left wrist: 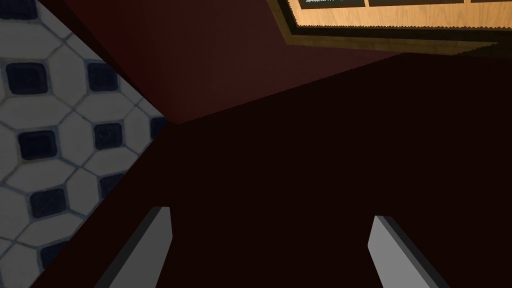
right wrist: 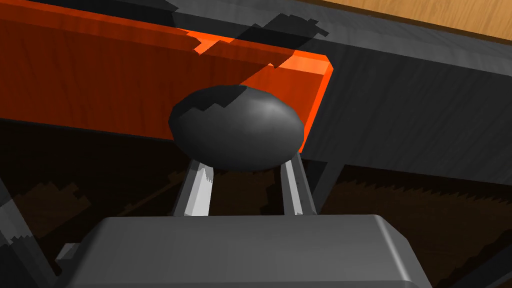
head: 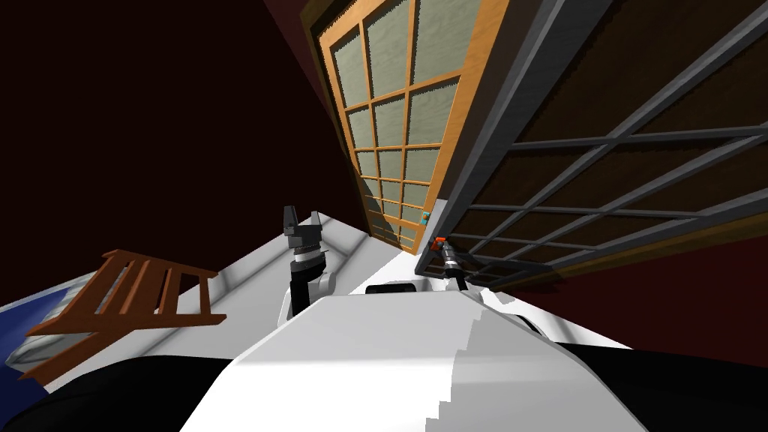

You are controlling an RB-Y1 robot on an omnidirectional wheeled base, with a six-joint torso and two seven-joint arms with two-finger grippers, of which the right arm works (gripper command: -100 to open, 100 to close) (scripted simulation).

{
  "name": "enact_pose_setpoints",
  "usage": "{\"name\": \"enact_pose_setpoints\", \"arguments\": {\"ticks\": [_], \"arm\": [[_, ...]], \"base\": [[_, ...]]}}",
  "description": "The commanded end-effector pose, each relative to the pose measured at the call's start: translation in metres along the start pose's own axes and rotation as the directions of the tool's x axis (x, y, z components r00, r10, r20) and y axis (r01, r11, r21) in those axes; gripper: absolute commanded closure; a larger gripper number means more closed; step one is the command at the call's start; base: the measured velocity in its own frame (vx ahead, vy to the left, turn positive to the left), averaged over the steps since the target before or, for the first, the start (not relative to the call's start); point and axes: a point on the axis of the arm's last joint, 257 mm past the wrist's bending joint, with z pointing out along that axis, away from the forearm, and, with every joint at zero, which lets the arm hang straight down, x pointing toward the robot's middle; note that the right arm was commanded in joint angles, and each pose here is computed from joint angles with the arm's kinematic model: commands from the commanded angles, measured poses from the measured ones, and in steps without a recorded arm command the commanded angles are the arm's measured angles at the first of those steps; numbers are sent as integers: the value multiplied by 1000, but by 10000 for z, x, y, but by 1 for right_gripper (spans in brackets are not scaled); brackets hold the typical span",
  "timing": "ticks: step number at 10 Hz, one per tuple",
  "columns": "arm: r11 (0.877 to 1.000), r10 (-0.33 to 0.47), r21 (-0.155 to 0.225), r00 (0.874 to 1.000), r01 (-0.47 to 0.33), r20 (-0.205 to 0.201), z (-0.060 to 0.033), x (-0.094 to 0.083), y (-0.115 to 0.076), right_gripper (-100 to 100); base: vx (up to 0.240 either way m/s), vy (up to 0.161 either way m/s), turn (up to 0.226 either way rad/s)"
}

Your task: Pull the door open

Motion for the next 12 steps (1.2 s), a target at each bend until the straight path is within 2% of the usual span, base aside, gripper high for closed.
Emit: {"name": "enact_pose_setpoints", "arguments": {"ticks": [1, 2, 3, 5, 6, 7, 8, 9, 11, 12], "arm": [[999, 50, -9, 999, -50, -8, 12, 78, 32, 100], [999, 50, -9, 999, -50, -8, 12, 78, 32, 100], [995, 100, -9, 995, -100, -3, 8, 63, 31, 100], [989, 149, -9, 989, -149, 2, 4, 49, 30, 100], [982, 191, -9, 982, -191, 7, -1, 36, 28, 100], [980, 197, -10, 980, -197, 7, -1, 36, 28, 100], [970, 245, -10, 969, -245, 11, -5, 22, 27, 100], [969, 246, -10, 969, -246, 11, -5, 22, 27, 100], [946, 325, -13, 946, -325, 21, -15, -3, 22, 100], [942, 336, -2, 941, -336, 40, -57, -84, -38, -100]], "base": [[-36, -22, 43], [-15, -8, -4], [-26, -5, 56], [-39, -19, 75], [-45, -22, 60], [-33, -13, 36], [-34, -9, 40], [-32, -13, 45], [-44, -22, 99], [-46, -25, 39]]}}
